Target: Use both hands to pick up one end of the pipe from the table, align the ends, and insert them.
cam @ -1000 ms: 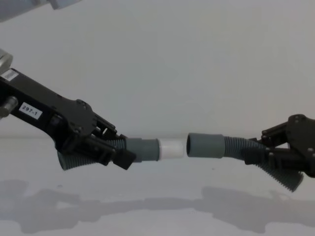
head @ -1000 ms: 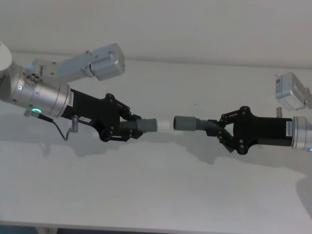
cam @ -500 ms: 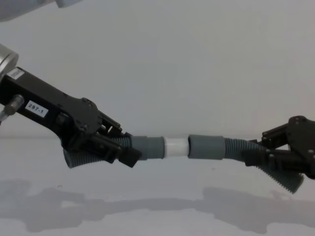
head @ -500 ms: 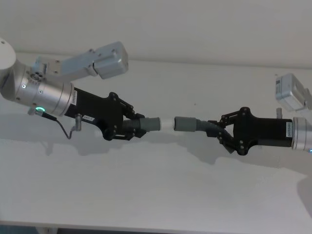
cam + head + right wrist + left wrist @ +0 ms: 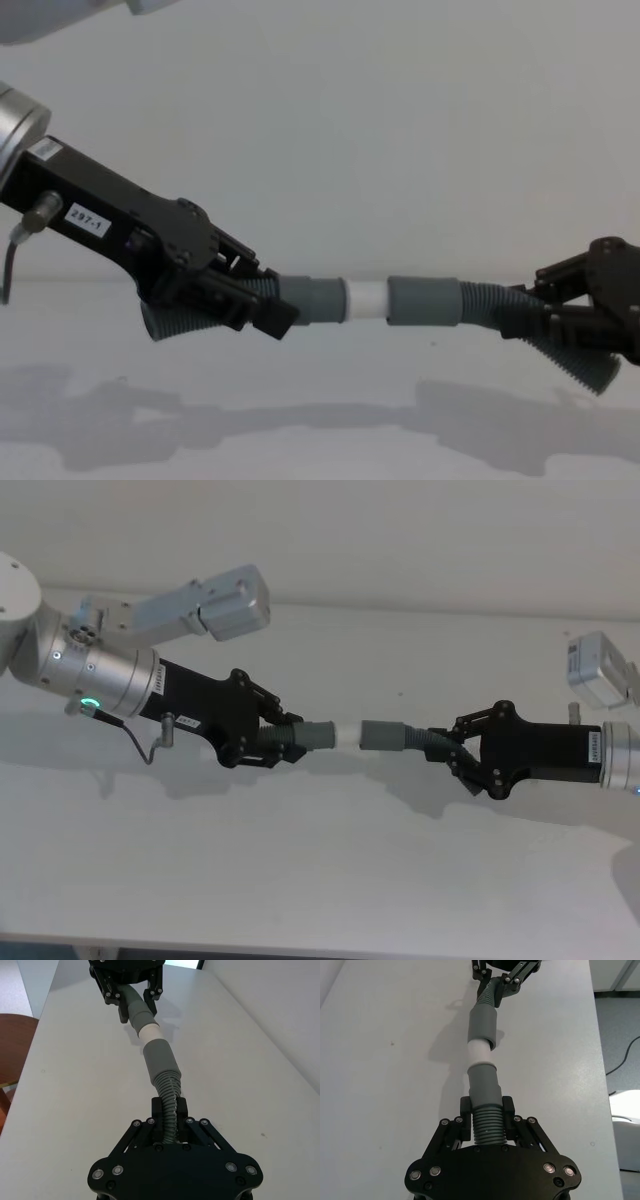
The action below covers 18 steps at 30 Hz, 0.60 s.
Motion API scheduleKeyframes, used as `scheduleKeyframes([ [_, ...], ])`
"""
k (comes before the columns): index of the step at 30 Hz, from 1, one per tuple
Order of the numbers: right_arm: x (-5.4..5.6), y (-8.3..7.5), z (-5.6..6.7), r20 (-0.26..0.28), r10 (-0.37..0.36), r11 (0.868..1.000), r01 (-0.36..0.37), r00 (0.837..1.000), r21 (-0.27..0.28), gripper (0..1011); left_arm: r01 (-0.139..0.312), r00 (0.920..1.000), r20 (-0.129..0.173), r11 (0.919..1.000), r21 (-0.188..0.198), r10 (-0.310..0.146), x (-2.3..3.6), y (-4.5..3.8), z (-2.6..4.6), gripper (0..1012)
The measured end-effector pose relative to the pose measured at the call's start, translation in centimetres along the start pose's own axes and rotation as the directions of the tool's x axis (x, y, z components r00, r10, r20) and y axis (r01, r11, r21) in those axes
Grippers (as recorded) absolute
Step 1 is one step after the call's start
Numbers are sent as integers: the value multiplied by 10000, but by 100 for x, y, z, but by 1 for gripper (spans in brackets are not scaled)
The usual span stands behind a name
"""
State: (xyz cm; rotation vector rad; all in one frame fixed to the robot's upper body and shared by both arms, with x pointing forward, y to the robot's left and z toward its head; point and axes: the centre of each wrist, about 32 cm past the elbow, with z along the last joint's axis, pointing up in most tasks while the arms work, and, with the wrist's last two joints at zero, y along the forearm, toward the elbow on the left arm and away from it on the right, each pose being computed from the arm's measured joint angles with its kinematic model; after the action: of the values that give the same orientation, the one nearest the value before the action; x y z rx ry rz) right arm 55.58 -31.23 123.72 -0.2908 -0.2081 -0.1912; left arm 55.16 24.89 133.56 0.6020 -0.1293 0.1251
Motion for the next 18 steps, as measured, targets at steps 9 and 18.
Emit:
scheduleKeyframes([
  [9,-5,-3,-7,-42,-37,10000,38,10000,43,155,177,9998,5,9998,-57,-177,-2,-23,13,353],
  [18,-10,9,-12,-73,-32,9999,33,10000,113,155,344,9994,41,9993,-153,-344,-19,-44,40,353],
])
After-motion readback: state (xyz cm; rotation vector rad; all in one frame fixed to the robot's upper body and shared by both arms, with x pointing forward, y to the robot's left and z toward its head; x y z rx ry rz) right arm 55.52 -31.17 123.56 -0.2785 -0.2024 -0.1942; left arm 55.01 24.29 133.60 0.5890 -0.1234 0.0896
